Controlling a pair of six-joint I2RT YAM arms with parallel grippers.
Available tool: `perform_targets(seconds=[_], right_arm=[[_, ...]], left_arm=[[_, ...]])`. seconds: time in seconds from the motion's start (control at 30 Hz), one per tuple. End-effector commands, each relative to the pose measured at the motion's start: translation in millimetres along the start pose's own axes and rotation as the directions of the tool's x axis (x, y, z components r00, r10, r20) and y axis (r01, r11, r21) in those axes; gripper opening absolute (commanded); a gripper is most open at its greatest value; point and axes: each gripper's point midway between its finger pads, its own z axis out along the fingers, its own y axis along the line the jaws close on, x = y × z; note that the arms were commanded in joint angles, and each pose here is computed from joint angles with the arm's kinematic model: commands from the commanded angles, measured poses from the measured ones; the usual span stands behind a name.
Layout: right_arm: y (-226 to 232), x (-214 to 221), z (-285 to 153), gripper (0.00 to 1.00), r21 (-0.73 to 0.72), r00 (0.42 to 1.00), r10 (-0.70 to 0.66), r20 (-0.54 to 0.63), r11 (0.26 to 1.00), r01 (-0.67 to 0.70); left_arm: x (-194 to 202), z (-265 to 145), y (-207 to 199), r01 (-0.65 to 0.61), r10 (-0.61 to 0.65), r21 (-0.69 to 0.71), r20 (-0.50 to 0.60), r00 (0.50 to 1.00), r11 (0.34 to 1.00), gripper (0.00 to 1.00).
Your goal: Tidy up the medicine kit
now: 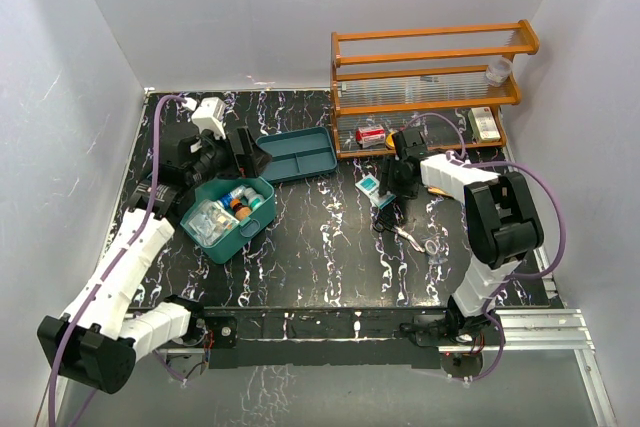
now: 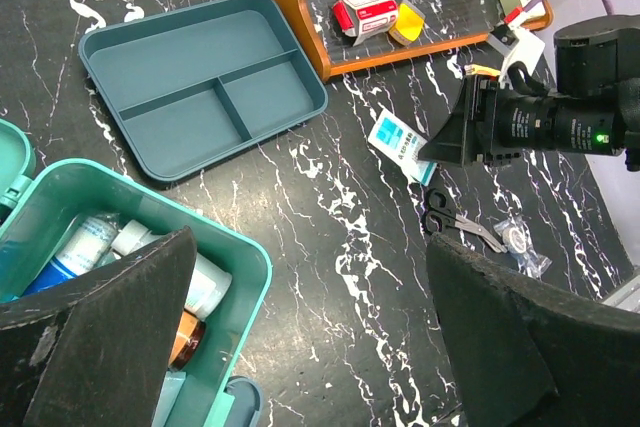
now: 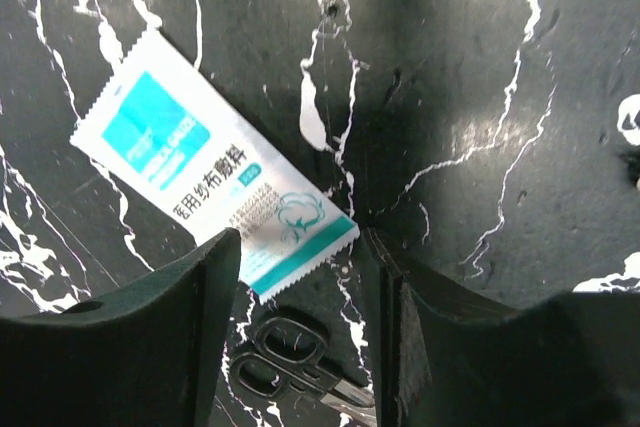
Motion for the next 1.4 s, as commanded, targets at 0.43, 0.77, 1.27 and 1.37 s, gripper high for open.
perform_targets(seconds=[0.43,0.77,1.27,1.37], right_arm=[[5,12,-36,0.55,0.009,0.999,-0.010,0.043,1.000,0.009],[157,-42,-60,0.55,-0.187,0.952,-0.100,0.288,0.969,0.159],[267,-83,9,0.53,-0.099,0.884,-0.094,0.459,0.983,0.156],[258,-84,25,0.52,-0.022,0.879,-0.141,0.455,0.985,0.170]], left_arm=[[1,5,-4,-0.008,0.008,0.034,-0.026,1.000,0.999,0.96],[5,-2,22,0.018,-0.022,-0.130,-0.032,0.999,0.991,0.96],[16,-31,58,0.141,-0.148,-0.376,0.010,0.989,0.916,0.96],[16,-32,57,0.142,-0.152,-0.374,0.005,0.988,0.916,0.96]])
